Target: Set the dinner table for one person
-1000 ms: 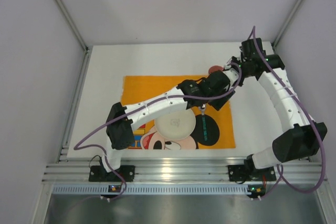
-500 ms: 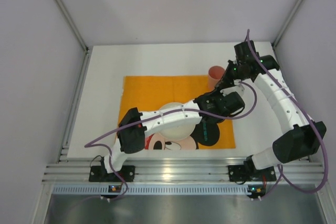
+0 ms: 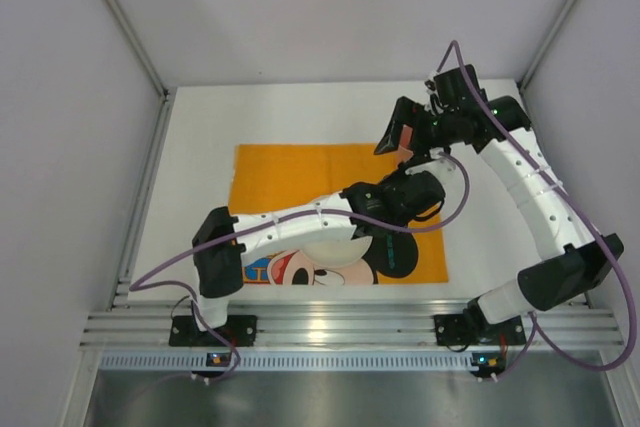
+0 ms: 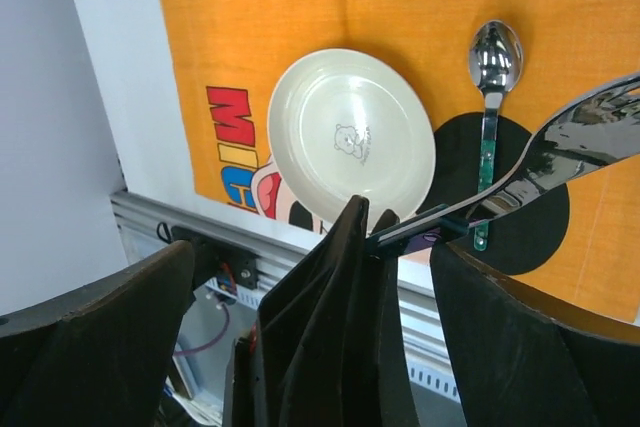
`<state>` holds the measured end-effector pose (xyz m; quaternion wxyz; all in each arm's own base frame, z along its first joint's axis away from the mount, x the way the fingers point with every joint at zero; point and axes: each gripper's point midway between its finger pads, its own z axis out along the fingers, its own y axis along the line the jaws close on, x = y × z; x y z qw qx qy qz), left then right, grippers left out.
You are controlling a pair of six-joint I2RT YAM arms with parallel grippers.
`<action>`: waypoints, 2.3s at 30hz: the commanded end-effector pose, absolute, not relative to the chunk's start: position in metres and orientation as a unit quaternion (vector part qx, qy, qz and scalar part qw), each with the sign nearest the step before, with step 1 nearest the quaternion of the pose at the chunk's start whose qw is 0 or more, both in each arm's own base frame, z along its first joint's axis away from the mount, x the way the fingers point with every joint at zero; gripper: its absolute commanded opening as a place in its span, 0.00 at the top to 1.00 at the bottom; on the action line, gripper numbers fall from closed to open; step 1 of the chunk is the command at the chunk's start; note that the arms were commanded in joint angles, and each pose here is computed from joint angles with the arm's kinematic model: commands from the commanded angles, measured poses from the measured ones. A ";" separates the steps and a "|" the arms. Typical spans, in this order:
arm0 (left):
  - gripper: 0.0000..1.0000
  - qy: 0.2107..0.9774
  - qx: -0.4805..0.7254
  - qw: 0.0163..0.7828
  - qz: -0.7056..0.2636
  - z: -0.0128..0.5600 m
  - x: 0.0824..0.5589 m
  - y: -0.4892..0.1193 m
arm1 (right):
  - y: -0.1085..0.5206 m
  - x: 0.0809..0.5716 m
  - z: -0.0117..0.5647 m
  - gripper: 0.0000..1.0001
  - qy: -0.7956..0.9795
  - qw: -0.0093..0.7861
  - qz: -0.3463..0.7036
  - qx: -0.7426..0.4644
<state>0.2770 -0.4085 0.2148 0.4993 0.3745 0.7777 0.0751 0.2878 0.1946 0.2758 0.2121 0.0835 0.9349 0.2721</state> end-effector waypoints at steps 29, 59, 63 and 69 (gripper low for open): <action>1.00 0.955 -0.002 0.283 -0.086 0.126 0.296 -0.154 | 0.102 0.333 0.336 0.00 0.893 0.337 0.270 0.124; 0.02 0.990 -0.062 0.097 -0.082 0.079 0.223 -0.143 | 0.092 0.293 0.257 0.00 0.921 0.285 0.232 0.131; 0.02 0.986 -0.038 0.160 -0.037 0.117 0.258 -0.129 | 0.097 0.291 0.258 0.00 0.915 0.291 0.251 0.121; 0.01 0.934 -0.051 0.351 0.049 0.198 0.339 -0.088 | 0.106 0.289 0.291 0.00 0.893 0.340 0.281 0.088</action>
